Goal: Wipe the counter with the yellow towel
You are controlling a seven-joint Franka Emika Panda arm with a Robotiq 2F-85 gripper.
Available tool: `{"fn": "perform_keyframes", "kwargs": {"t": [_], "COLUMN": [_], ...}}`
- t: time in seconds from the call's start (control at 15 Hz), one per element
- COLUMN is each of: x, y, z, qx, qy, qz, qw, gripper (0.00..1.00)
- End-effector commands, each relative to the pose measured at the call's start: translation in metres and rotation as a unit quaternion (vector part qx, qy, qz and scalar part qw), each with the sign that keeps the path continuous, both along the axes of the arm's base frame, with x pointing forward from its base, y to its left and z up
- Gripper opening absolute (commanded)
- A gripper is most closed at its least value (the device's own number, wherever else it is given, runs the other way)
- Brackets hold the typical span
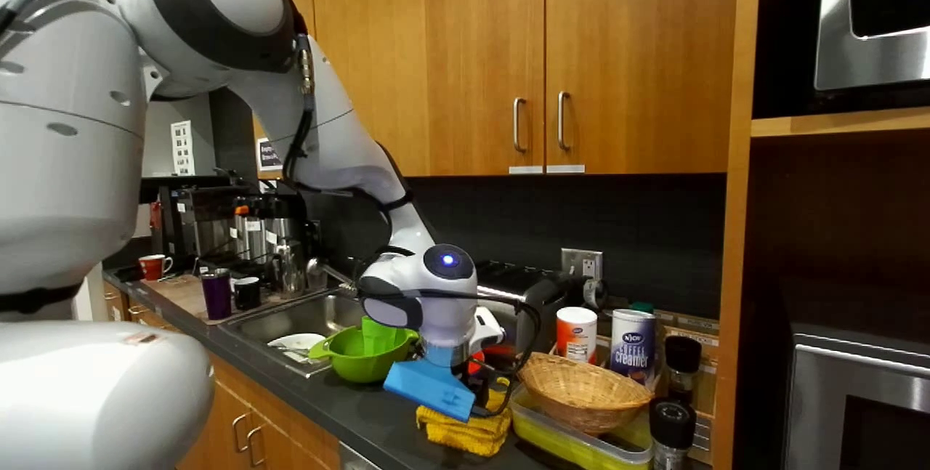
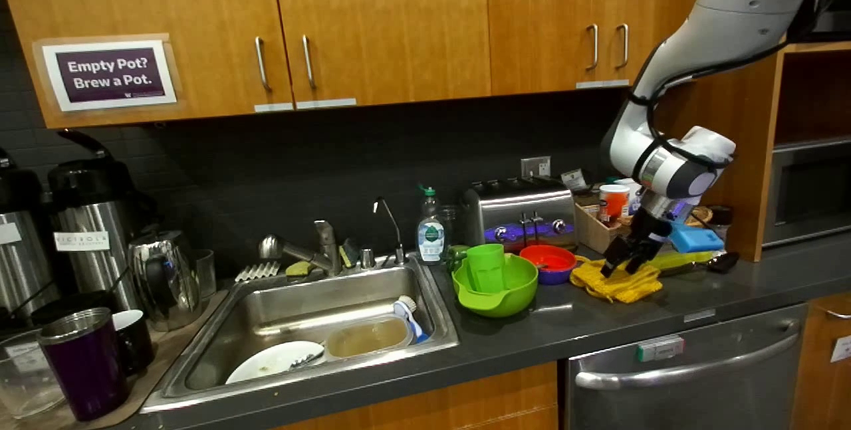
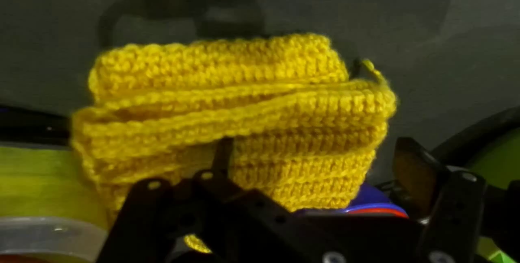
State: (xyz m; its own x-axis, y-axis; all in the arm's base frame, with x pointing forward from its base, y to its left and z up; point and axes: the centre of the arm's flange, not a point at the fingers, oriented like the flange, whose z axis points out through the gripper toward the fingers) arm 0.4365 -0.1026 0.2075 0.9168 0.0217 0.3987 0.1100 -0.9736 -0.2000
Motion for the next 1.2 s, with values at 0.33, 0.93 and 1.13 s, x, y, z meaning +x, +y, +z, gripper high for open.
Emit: {"fn": "perform_keyframes", "kwargs": {"t": [0.33, 0.93, 1.13], "x": [0.037, 0.037, 0.036], "y": [0.039, 0.013, 0.004], "z": [0.016, 0.030, 0.021], "qx": [-0.108, -0.146, -0.139], "qy": [0.028, 0.047, 0.059], "qz": [0.064, 0.076, 0.076], "qw": [0.9917, 0.9852, 0.9856], "gripper": [1.00, 1.00, 1.00]}}
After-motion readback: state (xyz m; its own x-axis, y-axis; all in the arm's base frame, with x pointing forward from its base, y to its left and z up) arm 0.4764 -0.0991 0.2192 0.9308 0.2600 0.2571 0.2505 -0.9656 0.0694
